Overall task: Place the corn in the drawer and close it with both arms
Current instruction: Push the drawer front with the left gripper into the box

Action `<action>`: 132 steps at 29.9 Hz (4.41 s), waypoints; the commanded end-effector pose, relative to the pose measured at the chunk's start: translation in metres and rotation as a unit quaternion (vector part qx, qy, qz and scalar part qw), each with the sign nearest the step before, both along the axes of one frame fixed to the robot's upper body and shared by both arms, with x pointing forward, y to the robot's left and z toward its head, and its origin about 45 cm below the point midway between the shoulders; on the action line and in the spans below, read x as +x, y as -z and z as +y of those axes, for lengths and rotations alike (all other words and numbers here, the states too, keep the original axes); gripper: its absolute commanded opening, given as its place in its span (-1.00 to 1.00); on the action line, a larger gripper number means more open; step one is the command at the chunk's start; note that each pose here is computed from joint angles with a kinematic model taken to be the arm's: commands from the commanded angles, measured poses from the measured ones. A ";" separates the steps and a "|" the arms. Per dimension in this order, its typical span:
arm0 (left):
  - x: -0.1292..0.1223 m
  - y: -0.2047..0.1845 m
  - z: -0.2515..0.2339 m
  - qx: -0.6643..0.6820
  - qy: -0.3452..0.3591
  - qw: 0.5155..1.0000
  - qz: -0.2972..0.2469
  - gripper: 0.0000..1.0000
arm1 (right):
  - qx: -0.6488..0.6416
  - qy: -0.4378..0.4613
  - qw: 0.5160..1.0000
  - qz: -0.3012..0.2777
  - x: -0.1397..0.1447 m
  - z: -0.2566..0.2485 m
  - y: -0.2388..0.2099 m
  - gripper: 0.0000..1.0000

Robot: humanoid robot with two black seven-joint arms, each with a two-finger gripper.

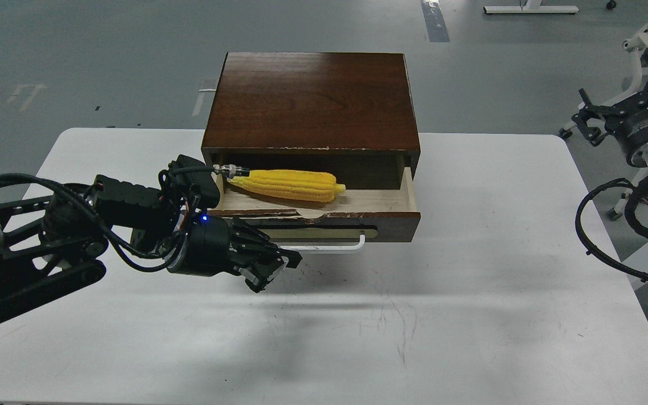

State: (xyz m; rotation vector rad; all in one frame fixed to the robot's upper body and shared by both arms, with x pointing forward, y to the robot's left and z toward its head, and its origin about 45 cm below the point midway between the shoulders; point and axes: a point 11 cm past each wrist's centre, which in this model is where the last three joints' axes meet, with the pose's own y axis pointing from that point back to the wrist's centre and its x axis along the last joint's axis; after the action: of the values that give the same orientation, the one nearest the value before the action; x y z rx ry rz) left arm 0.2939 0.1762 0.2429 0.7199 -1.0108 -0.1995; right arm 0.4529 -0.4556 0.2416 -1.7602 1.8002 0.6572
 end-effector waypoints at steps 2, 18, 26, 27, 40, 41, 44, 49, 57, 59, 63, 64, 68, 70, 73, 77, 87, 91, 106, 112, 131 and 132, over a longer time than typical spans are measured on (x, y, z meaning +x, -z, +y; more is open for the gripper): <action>0.000 0.000 0.000 0.002 0.000 1.000 -0.002 -1.00 | -0.001 0.003 1.000 0.001 0.000 -0.002 0.000 1.00; 0.015 0.006 0.014 0.024 -0.023 0.999 -0.015 -1.00 | 0.002 0.005 1.000 -0.004 0.001 -0.001 -0.001 1.00; 0.021 0.006 0.016 0.025 -0.033 0.999 -0.017 -1.00 | 0.002 0.005 1.000 -0.004 0.001 -0.001 -0.001 1.00; 0.022 0.007 0.017 0.025 -0.035 0.999 -0.017 -1.00 | 0.003 0.004 1.000 -0.004 0.001 0.000 -0.001 1.00; 0.033 0.010 0.023 0.028 -0.054 0.998 -0.014 -1.00 | 0.000 0.004 1.000 -0.006 0.002 -0.001 -0.004 1.00; 0.033 0.010 0.023 0.028 -0.055 0.998 -0.014 -1.00 | 0.000 0.003 1.000 -0.007 0.003 0.000 -0.005 1.00; 0.036 0.013 0.019 0.026 -0.056 0.998 -0.012 -1.00 | 0.000 0.003 1.000 -0.007 0.003 0.000 -0.005 1.00; 0.039 0.013 0.019 0.025 -0.059 0.998 -0.011 -1.00 | -0.002 0.005 1.000 -0.006 0.002 -0.003 -0.005 1.00; 0.042 0.015 0.012 0.019 -0.058 0.998 -0.010 -1.00 | -0.004 0.011 1.000 -0.006 0.001 -0.007 -0.005 1.00; 0.045 0.014 0.014 0.020 -0.063 0.998 -0.011 -1.00 | -0.004 0.011 1.000 -0.006 0.001 -0.007 -0.005 1.00; 0.047 0.013 0.015 0.019 -0.066 0.998 -0.012 -1.00 | -0.004 0.011 1.000 -0.007 0.001 -0.007 -0.006 1.00; 0.046 0.013 0.014 0.019 -0.065 0.998 -0.012 -1.00 | -0.004 0.011 1.000 -0.007 0.001 -0.007 -0.006 1.00; 0.049 0.008 0.014 0.017 -0.063 0.998 -0.018 -1.00 | -0.004 0.011 1.000 -0.006 0.001 -0.007 -0.005 1.00; 0.050 0.006 0.013 0.013 -0.065 0.998 -0.016 -1.00 | -0.004 0.011 1.000 -0.005 0.001 -0.007 -0.005 1.00; 0.054 0.001 0.012 0.008 -0.069 0.997 -0.018 -1.00 | -0.004 0.011 1.000 -0.006 0.001 -0.007 -0.005 1.00; 0.058 0.002 0.016 0.010 -0.078 0.997 -0.017 -1.00 | -0.003 0.011 1.000 -0.006 0.001 -0.006 -0.005 1.00; 0.064 0.005 0.020 0.013 -0.089 0.996 -0.016 -1.00 | -0.004 0.011 1.000 -0.007 0.001 -0.007 -0.006 1.00; 0.066 0.006 0.013 0.009 -0.086 0.996 -0.014 -1.00 | -0.004 0.011 1.000 -0.006 0.001 -0.007 -0.005 1.00; 0.079 0.005 0.012 0.009 -0.098 0.995 -0.018 -1.00 | -0.005 0.012 1.000 -0.006 0.001 -0.008 -0.006 1.00; 0.081 0.004 0.013 0.010 -0.100 0.995 -0.019 -1.00 | -0.004 0.011 1.000 -0.006 0.001 -0.007 -0.005 1.00; 0.097 0.001 0.020 0.007 -0.127 0.992 -0.020 -1.00 | -0.005 0.012 1.000 -0.007 0.001 -0.008 -0.007 1.00; 0.097 0.001 0.020 0.007 -0.128 0.992 -0.020 -1.00 | -0.005 0.012 1.000 -0.007 0.001 -0.008 -0.007 1.00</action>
State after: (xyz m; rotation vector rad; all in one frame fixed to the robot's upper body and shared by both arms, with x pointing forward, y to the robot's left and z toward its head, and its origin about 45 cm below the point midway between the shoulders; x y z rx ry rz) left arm 0.3884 0.1943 0.2423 0.8553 -0.9508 0.0207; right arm 0.4540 -0.4634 0.2480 -1.7422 1.8153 0.6256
